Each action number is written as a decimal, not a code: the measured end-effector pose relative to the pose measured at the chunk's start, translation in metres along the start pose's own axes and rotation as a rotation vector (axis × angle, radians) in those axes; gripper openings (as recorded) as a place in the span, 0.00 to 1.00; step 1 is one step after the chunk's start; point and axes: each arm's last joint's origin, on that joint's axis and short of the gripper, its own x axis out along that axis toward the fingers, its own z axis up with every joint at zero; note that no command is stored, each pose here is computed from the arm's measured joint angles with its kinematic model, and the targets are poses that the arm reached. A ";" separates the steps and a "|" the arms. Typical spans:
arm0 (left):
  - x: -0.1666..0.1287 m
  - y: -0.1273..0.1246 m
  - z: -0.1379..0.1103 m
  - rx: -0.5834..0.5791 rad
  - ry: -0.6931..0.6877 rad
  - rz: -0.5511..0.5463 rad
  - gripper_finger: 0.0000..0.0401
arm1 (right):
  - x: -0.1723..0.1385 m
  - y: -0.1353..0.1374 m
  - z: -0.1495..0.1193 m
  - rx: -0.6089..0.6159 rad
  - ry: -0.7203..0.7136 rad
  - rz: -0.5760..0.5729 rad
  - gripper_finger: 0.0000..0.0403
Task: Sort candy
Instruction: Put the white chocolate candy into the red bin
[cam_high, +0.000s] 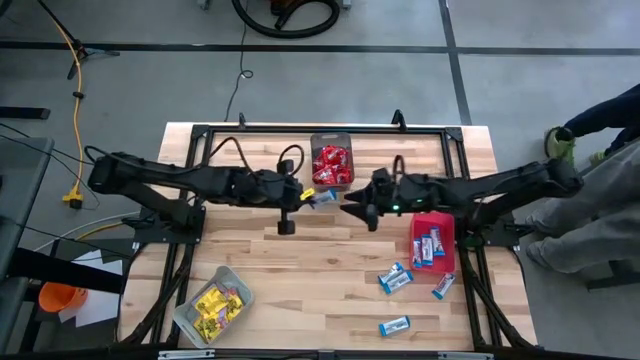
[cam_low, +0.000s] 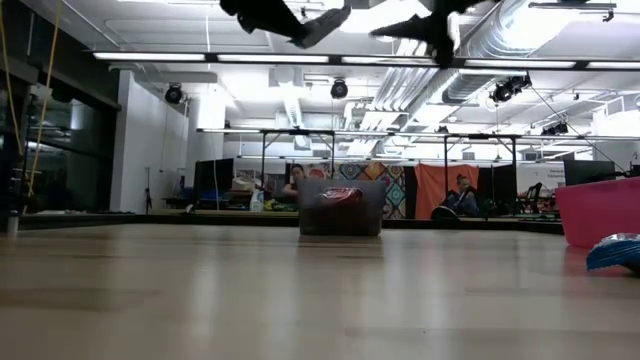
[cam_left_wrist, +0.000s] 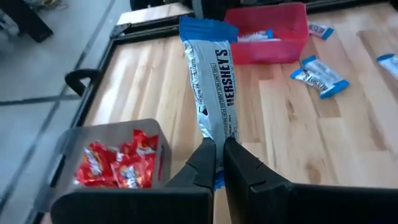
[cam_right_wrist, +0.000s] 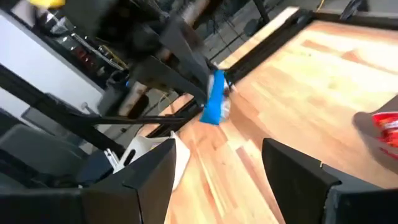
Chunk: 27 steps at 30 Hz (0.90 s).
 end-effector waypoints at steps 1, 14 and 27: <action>-0.001 -0.002 0.000 0.019 0.000 -0.002 0.00 | 0.007 -0.002 -0.003 0.001 0.008 -0.004 0.58; 0.020 -0.020 -0.009 0.085 0.080 -0.008 0.00 | 0.052 0.004 -0.001 -0.030 0.068 -0.018 0.58; 0.018 -0.020 -0.006 0.081 0.060 0.011 0.00 | 0.060 0.009 0.008 -0.081 0.171 -0.160 0.43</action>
